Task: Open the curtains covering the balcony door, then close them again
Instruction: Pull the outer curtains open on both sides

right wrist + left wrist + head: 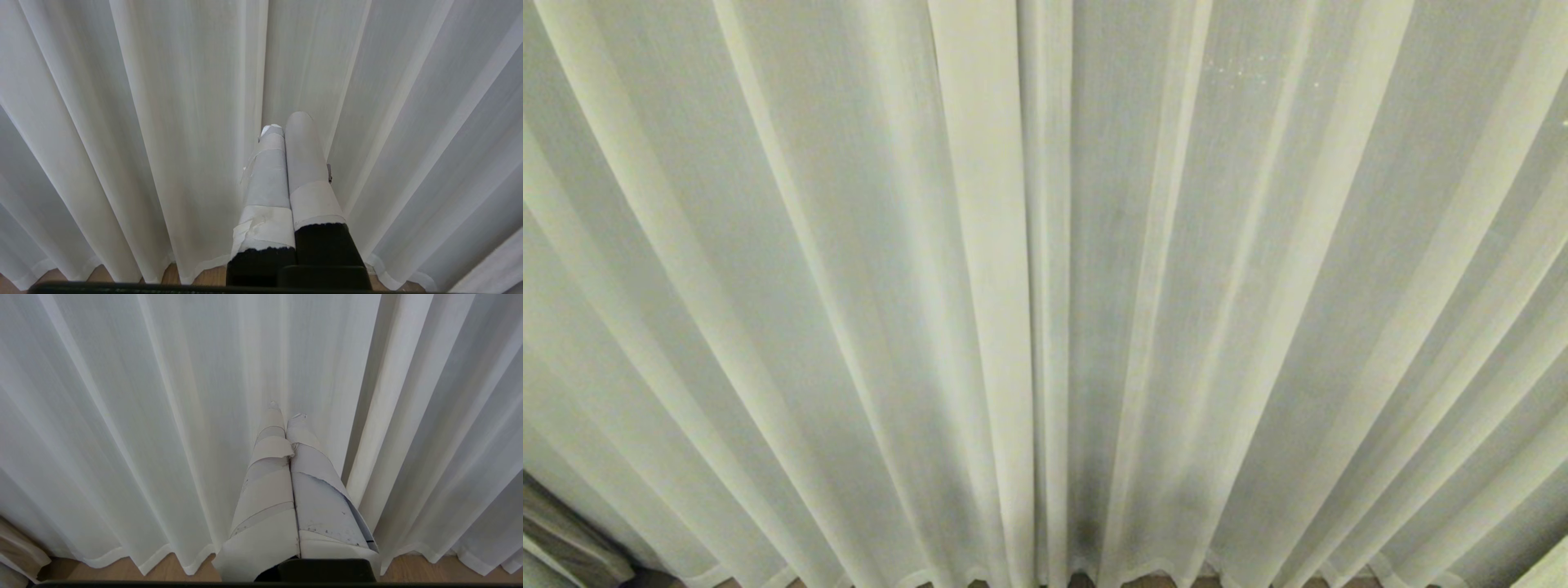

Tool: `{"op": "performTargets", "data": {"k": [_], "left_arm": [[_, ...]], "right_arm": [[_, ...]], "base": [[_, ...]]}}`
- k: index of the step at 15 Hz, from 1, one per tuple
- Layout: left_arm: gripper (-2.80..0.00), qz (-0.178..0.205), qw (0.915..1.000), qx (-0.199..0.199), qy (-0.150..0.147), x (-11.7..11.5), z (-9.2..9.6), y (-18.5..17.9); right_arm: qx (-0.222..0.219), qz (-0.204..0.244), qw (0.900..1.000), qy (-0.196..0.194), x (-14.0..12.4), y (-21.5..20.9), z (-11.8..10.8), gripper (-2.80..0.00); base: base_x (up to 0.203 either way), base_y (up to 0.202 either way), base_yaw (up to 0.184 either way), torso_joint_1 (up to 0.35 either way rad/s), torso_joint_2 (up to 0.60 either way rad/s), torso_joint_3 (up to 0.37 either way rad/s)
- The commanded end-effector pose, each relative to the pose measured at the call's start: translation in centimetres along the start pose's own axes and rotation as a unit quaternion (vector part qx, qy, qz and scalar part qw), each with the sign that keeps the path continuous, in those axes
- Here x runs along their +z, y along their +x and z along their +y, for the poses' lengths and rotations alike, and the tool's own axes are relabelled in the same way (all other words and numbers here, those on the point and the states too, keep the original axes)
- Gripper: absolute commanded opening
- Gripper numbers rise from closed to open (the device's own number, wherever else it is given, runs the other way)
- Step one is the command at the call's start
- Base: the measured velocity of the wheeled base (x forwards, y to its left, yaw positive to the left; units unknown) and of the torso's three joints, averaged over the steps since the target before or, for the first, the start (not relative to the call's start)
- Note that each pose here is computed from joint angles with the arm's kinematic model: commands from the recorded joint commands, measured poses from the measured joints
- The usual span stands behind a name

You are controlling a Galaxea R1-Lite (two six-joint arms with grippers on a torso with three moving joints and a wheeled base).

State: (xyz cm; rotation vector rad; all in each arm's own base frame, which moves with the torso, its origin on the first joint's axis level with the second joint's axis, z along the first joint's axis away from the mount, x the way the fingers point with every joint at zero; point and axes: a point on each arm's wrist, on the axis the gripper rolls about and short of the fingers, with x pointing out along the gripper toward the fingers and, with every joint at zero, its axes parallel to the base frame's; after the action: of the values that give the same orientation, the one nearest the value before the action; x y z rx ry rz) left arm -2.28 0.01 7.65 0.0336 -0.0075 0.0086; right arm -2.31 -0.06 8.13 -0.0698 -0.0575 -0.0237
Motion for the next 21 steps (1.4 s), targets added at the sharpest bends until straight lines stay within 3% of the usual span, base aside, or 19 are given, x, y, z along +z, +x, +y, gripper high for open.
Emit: {"op": "performTargets", "data": {"k": [1,21], "left_arm": [[-2.80,-0.001,1.0000,0.000,0.000,0.02,0.00,-0.01],[-2.80,0.000,1.0000,0.000,0.000,-0.02,0.00,0.00]], "right_arm": [[0.000,0.000,1.000,-0.002,0.02,0.01,0.00,-2.80],[0.000,0.001,1.000,-0.002,0.00,0.01,0.00,-2.80]], "base": [[0.000,0.000,0.000,0.000,0.00,0.000],[0.000,0.000,0.000,0.000,0.00,0.000]]}}
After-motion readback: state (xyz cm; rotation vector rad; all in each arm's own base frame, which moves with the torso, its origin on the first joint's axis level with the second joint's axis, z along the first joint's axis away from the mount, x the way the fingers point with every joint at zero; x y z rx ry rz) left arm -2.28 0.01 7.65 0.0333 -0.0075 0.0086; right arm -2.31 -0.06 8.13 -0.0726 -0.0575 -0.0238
